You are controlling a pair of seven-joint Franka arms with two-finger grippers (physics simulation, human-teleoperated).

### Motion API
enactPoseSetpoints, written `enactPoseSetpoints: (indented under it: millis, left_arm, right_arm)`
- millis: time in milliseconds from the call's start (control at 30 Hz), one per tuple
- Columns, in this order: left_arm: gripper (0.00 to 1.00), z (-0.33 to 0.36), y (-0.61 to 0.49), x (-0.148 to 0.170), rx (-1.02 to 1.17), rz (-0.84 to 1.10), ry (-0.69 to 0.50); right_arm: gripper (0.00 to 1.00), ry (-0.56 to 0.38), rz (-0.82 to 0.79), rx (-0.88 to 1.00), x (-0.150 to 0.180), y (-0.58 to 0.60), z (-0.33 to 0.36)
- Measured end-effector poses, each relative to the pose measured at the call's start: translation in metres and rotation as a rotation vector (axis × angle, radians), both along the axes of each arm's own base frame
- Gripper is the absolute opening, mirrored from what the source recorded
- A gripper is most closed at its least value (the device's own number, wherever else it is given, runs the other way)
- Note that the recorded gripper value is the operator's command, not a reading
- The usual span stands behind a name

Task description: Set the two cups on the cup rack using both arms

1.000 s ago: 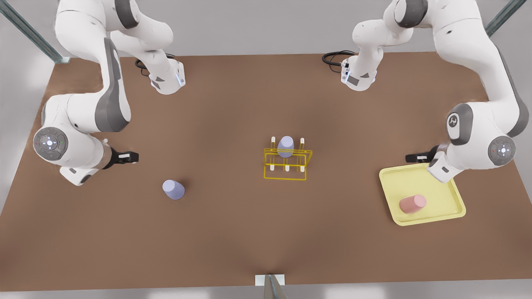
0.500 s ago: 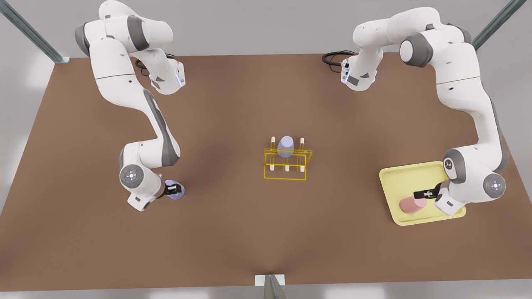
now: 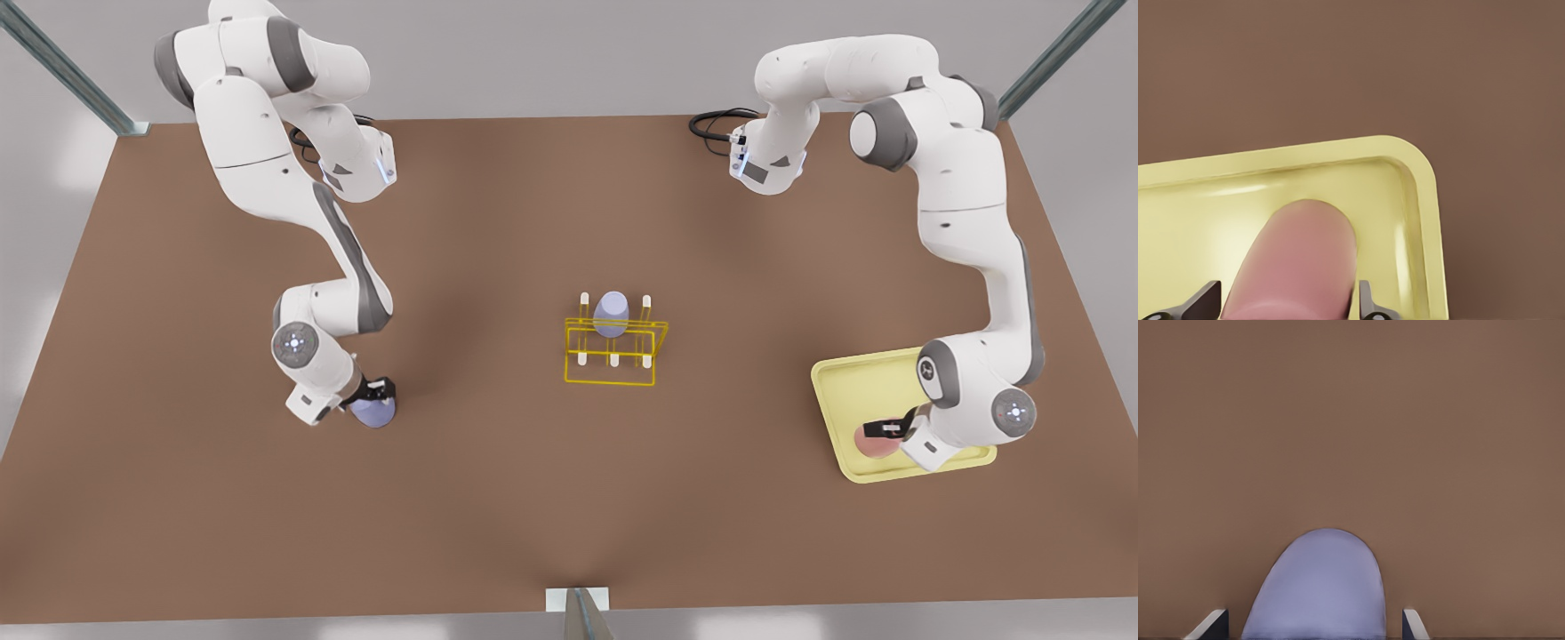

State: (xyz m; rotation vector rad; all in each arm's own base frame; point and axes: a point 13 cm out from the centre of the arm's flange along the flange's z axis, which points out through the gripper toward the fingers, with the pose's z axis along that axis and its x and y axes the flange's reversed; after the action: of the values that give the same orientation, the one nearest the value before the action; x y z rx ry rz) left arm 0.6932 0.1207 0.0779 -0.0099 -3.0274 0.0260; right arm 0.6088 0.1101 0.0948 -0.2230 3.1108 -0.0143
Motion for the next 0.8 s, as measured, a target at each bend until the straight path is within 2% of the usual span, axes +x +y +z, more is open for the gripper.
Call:
enactPoseSetpoints:
  millis: [33,67,167,500,800]
  left_arm:
    - [1.0,-0.002,-0.001,0.0,0.0,-0.002,0.0]
    - [0.81,-0.002,-0.002,0.0,0.0,-0.004,-0.001]
    - [0.81,0.001,-0.003,0.003,0.005,-0.008,-0.01]
    - [0.8,0.01,-0.003,0.007,0.012,-0.006,-0.026]
    - [0.79,0.025,-0.007,0.01,0.016,0.009,-0.035]
  right_arm:
    - [0.97,-0.005,-0.001,0.001,-0.002,0.0,0.0]
    - [0.97,-0.01,-0.002,0.002,-0.005,-0.001,-0.001]
    - [0.97,-0.02,-0.004,0.005,-0.013,-0.002,-0.008]
    - [0.97,-0.068,-0.011,0.014,-0.003,-0.001,-0.016]
    - [0.97,-0.074,-0.016,0.016,-0.003,-0.003,-0.027]
